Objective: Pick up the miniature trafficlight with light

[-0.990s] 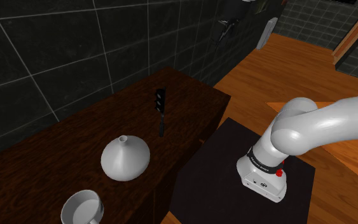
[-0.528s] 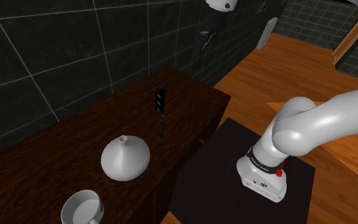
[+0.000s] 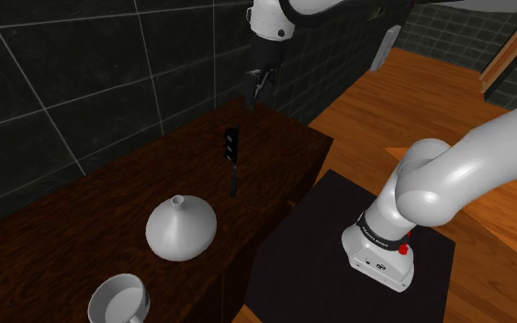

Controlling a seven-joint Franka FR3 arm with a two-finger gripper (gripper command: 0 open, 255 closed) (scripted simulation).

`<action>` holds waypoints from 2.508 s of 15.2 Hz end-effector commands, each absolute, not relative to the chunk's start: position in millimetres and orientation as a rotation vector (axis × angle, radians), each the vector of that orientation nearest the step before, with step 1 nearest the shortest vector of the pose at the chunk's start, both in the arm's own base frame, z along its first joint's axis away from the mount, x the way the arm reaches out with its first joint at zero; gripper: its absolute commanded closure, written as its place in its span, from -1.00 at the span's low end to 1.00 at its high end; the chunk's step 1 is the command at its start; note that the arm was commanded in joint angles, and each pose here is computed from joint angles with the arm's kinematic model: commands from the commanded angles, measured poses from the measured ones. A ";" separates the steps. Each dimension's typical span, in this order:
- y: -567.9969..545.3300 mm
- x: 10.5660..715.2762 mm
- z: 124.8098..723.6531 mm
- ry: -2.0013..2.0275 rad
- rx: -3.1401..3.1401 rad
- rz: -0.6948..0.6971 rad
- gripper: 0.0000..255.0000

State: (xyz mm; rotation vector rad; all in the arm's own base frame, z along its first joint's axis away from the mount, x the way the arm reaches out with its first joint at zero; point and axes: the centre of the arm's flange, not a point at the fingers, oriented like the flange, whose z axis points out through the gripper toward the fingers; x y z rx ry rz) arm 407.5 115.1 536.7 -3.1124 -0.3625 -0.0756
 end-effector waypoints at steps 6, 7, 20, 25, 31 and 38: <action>186.7 438.1 493.9 -0.486 -3.088 0.010 -1.00; 186.7 438.1 488.6 -0.486 -3.088 0.010 -1.00; 184.9 438.5 453.1 -0.486 -3.088 0.011 1.00; 186.7 438.1 453.9 -0.486 -3.088 0.010 1.00; 186.7 438.1 485.6 -0.486 -3.088 0.010 1.00; 186.7 438.1 522.6 -0.486 -3.088 0.010 1.00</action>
